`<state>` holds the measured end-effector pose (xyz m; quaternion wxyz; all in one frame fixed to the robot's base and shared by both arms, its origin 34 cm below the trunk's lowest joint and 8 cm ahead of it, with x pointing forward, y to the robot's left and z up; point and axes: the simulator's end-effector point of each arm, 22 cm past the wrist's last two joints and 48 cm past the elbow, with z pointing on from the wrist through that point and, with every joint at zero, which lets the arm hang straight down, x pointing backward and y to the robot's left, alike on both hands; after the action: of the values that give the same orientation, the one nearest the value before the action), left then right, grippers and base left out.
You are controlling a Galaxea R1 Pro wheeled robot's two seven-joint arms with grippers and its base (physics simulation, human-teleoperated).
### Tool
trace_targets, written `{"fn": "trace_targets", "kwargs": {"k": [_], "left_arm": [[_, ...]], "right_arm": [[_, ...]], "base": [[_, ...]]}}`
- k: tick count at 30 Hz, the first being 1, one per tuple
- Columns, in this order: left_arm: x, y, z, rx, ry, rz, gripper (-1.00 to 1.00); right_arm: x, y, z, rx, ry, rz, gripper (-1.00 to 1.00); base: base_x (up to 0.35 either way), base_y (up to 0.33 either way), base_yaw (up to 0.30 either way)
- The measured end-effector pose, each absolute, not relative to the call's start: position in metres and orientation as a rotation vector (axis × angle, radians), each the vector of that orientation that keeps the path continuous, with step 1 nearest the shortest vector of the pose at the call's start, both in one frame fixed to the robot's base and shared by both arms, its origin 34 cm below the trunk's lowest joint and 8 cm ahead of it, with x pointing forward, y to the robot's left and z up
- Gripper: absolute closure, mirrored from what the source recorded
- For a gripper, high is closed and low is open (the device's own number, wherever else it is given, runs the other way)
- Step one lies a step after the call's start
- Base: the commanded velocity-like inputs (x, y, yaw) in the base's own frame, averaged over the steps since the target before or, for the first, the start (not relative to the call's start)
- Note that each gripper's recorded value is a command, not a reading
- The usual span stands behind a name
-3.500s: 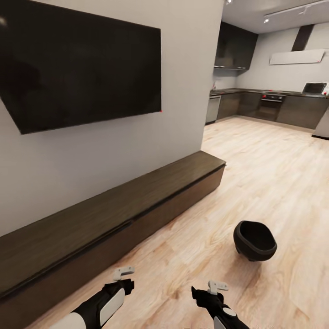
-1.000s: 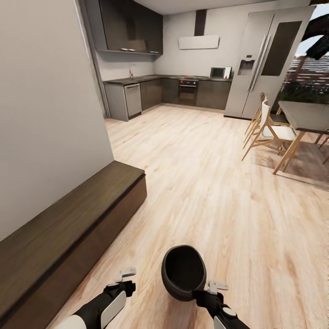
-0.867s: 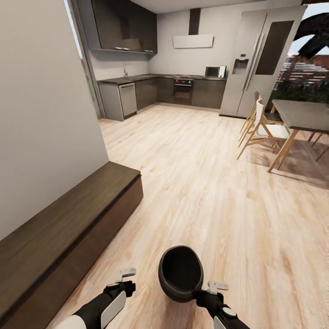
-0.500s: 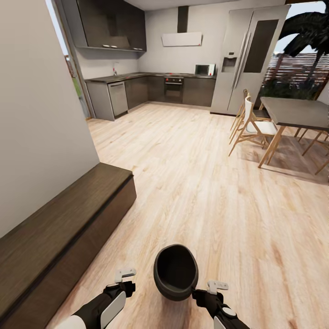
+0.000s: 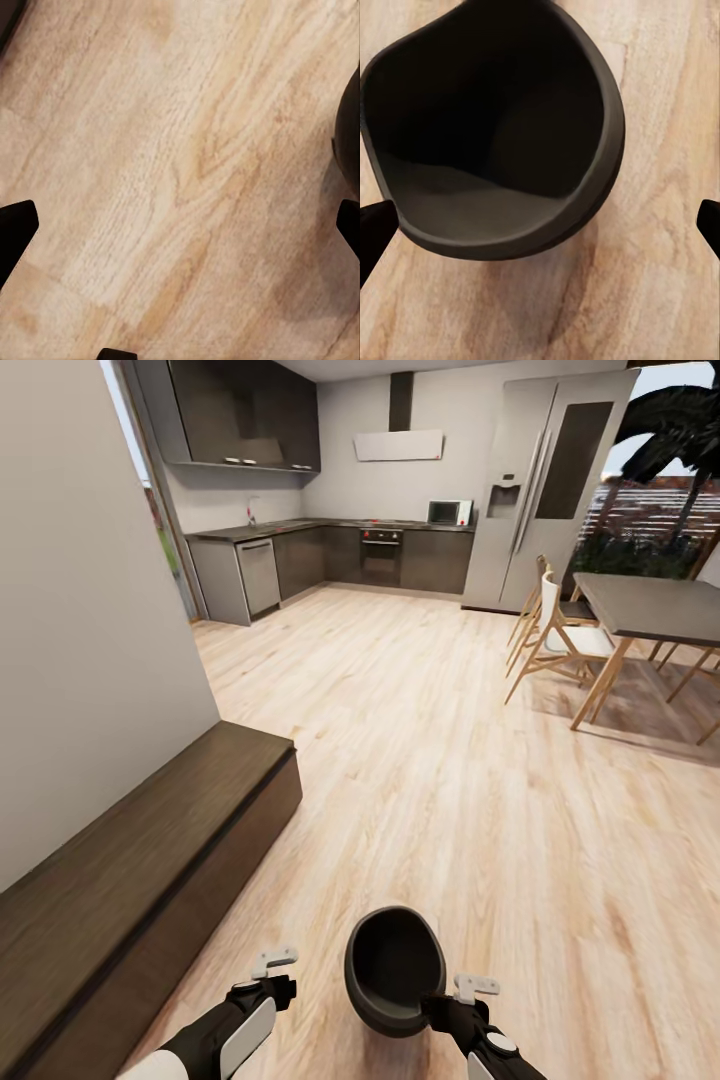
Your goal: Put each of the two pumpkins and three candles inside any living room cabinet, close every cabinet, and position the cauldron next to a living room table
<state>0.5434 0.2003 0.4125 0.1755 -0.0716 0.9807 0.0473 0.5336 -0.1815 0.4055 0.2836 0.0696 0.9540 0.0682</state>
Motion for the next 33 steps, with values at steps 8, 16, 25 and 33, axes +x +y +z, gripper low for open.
{"fn": "trace_targets", "kwargs": {"k": [8, 16, 25, 33], "left_arm": [[0.5435, 0.2001, 0.4127, -0.203, 2.777, 0.133, -1.0], [0.5435, 0.2001, 0.4125, -0.202, 2.777, 0.134, -1.0], [0.5435, 0.2004, 0.4124, -0.203, 2.777, 0.134, -1.0], [0.5434, 0.201, 0.4123, -0.202, 2.778, 0.135, -1.0]], "right_arm": [[0.5336, -0.1815, 0.4056, 0.187, 2.553, 0.183, -1.0], [0.5336, -0.1815, 0.4056, 0.184, 2.553, 0.182, -1.0], [0.5336, -0.1811, 0.4054, 0.181, 2.554, 0.182, -1.0], [0.5336, -0.1812, 0.4055, 0.181, 2.553, 0.182, -1.0]], "base": [[0.208, 0.06, -0.015], [0.169, -0.022, -0.202], [0.031, -0.076, -0.033], [0.078, -0.067, -0.155]]}}
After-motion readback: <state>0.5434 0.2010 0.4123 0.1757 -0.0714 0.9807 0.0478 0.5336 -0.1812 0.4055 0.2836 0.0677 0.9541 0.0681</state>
